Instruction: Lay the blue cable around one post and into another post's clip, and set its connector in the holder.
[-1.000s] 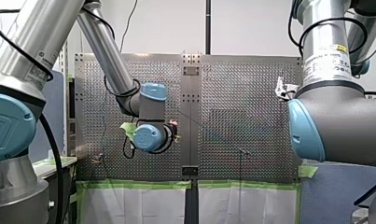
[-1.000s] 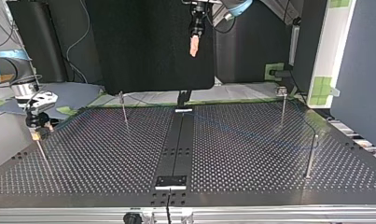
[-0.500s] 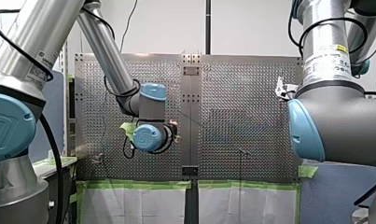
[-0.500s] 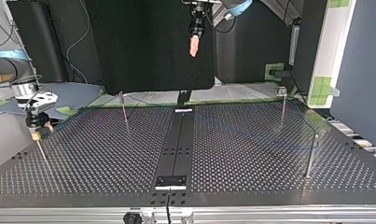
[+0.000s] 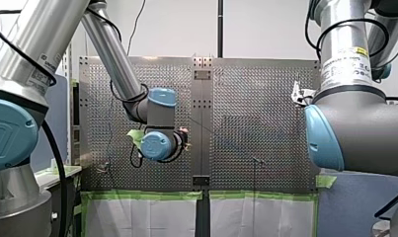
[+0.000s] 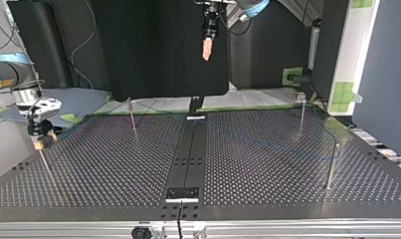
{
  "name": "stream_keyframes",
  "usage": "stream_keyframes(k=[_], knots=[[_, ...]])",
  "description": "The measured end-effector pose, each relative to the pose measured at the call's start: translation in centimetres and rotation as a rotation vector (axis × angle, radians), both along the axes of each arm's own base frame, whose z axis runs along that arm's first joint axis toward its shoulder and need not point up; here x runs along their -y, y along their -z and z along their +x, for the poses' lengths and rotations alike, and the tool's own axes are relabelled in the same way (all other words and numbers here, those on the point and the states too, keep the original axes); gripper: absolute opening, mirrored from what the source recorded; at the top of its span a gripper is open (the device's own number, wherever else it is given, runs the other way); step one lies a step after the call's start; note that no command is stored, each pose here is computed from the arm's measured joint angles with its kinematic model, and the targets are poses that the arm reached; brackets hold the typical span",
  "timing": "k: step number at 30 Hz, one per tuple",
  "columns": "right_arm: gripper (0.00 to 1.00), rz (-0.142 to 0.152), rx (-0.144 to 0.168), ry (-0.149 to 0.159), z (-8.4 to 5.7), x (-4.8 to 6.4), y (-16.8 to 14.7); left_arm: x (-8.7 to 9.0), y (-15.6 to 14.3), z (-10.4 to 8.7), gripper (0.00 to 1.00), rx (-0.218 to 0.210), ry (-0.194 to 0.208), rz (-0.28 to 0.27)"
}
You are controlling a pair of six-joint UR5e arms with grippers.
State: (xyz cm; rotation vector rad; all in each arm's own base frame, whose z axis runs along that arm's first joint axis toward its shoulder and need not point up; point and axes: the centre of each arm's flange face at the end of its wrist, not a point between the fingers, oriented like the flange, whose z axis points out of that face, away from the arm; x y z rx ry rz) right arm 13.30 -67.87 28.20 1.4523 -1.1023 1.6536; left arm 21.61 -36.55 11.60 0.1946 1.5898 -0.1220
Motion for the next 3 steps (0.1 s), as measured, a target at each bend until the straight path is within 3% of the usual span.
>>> stream_keyframes(k=[3], knots=[[0.87,0.000,0.000,0.000,0.00,0.00,0.00,0.00,0.00,0.00,1.00,0.000,0.000,0.000]])
